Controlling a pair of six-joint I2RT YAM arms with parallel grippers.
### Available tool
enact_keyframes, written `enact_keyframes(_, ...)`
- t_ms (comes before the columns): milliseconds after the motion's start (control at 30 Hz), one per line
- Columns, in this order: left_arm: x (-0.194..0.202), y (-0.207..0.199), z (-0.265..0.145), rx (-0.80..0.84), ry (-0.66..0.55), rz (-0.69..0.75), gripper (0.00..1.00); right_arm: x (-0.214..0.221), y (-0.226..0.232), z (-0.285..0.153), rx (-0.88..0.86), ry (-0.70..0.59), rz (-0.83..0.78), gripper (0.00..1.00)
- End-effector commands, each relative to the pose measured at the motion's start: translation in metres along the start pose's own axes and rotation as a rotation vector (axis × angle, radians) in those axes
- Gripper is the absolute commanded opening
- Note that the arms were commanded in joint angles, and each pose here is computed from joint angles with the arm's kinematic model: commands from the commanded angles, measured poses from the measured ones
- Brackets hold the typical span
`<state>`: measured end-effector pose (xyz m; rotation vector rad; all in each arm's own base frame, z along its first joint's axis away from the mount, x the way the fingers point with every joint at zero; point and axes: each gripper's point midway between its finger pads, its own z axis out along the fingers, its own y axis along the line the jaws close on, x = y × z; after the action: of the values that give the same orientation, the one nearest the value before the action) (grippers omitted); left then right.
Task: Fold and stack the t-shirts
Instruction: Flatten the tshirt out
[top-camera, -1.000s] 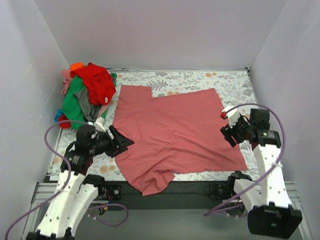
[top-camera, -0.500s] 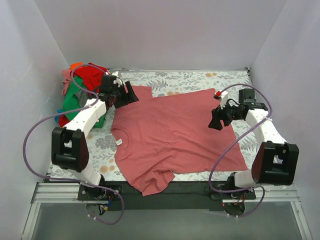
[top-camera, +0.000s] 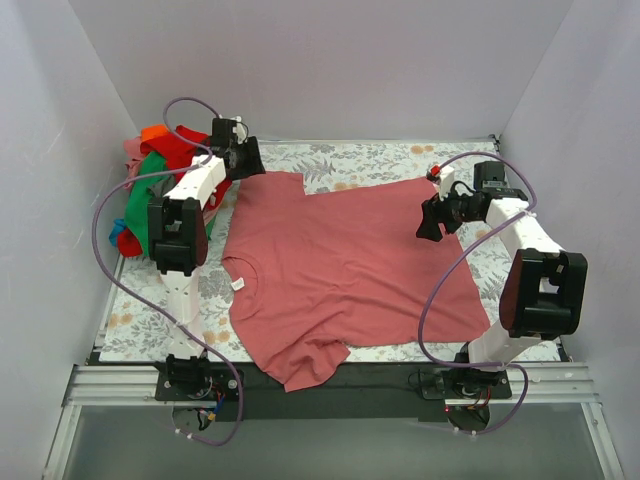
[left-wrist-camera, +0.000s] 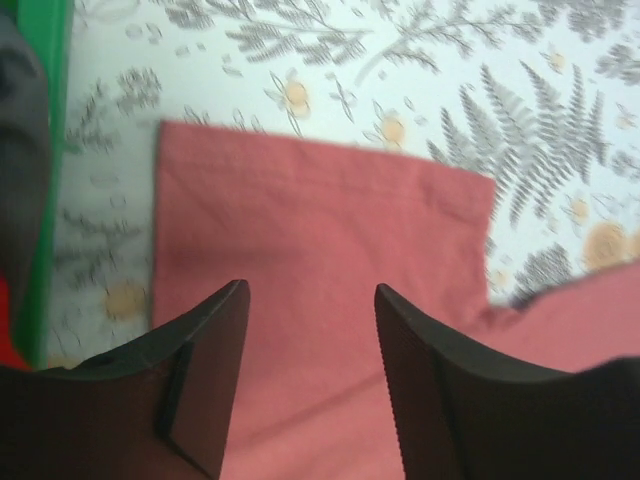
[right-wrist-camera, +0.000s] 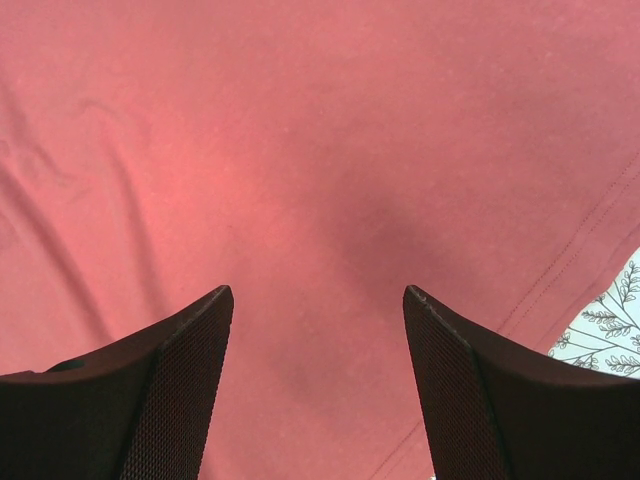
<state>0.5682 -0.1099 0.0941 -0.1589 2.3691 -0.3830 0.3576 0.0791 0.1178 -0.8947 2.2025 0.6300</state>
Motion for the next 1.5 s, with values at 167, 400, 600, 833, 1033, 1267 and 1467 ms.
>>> enact_keyframes(167,-0.013,0.031,0.046,-0.105,0.012,0.11,0.49,-0.01,-0.002,0.002,-0.001,-0.042,-0.022,0.76)
enact_keyframes(400,-0.02,0.049,0.059,-0.19,-0.016,0.13,0.5,-0.002,-0.003,0.007,-0.011,-0.025,-0.006,0.76)
enact_keyframes(600,0.017,0.036,0.07,-0.154,0.071,0.174,0.49,0.003,-0.008,0.008,0.007,-0.006,0.002,0.76)
enact_keyframes(833,0.055,0.007,0.076,-0.09,0.164,0.208,0.47,0.006,-0.011,0.007,0.015,-0.005,0.014,0.76)
enact_keyframes(1033,0.082,-0.01,0.071,-0.055,0.223,0.207,0.41,0.006,-0.013,0.003,0.021,-0.01,0.023,0.76)
enact_keyframes(1267,0.051,-0.007,0.057,-0.102,0.139,0.189,0.47,0.007,-0.012,0.001,0.02,-0.014,0.028,0.76)
enact_keyframes(1467,-0.001,0.002,0.037,-0.151,0.011,0.166,0.55,0.008,-0.012,0.002,0.016,-0.015,0.031,0.76)
